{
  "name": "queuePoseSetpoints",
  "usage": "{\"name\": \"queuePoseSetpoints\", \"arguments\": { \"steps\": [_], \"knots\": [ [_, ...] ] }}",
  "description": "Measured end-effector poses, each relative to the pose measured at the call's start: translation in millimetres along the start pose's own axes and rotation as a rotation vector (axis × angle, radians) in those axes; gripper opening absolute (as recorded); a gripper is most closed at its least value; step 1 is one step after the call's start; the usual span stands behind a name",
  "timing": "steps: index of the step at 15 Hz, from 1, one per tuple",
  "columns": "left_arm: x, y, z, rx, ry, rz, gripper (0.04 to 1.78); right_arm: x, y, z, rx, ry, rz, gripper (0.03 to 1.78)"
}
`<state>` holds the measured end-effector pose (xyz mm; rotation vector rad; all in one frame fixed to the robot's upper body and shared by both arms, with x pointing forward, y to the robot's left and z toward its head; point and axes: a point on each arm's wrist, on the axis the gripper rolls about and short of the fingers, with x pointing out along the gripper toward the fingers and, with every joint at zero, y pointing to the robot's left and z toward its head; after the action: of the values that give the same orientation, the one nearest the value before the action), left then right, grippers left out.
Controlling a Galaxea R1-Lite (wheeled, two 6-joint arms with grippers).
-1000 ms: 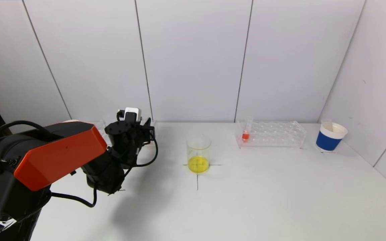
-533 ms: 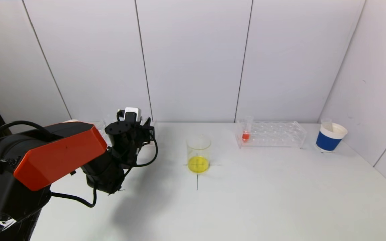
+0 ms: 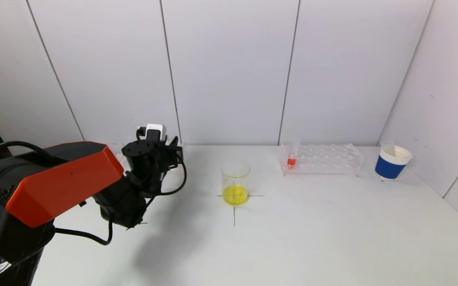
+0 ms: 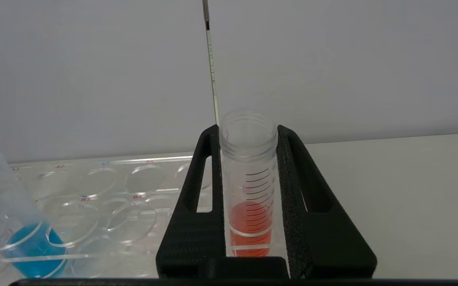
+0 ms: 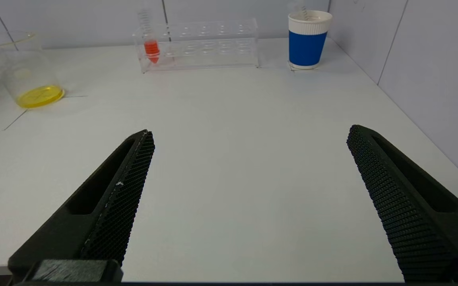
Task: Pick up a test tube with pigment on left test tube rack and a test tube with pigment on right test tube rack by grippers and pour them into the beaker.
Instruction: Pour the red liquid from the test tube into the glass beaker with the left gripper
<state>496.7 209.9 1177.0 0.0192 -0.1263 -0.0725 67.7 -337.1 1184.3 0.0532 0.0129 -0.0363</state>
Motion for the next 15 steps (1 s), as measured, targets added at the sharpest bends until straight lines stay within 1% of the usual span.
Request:
{"name": "queuePoseSetpoints", "arguments": {
  "steps": [6, 15],
  "knots": [
    [-2, 2, 39, 0.037, -0.048, -0.004, 0.42, 0, 0.0, 0, 0.000, 0.000, 0.000, 1.76],
    [-8, 5, 116, 0.029, -0.086, -0.012, 0.42, 0, 0.0, 0, 0.000, -0.001, 0.000, 1.76]
  ]
}}
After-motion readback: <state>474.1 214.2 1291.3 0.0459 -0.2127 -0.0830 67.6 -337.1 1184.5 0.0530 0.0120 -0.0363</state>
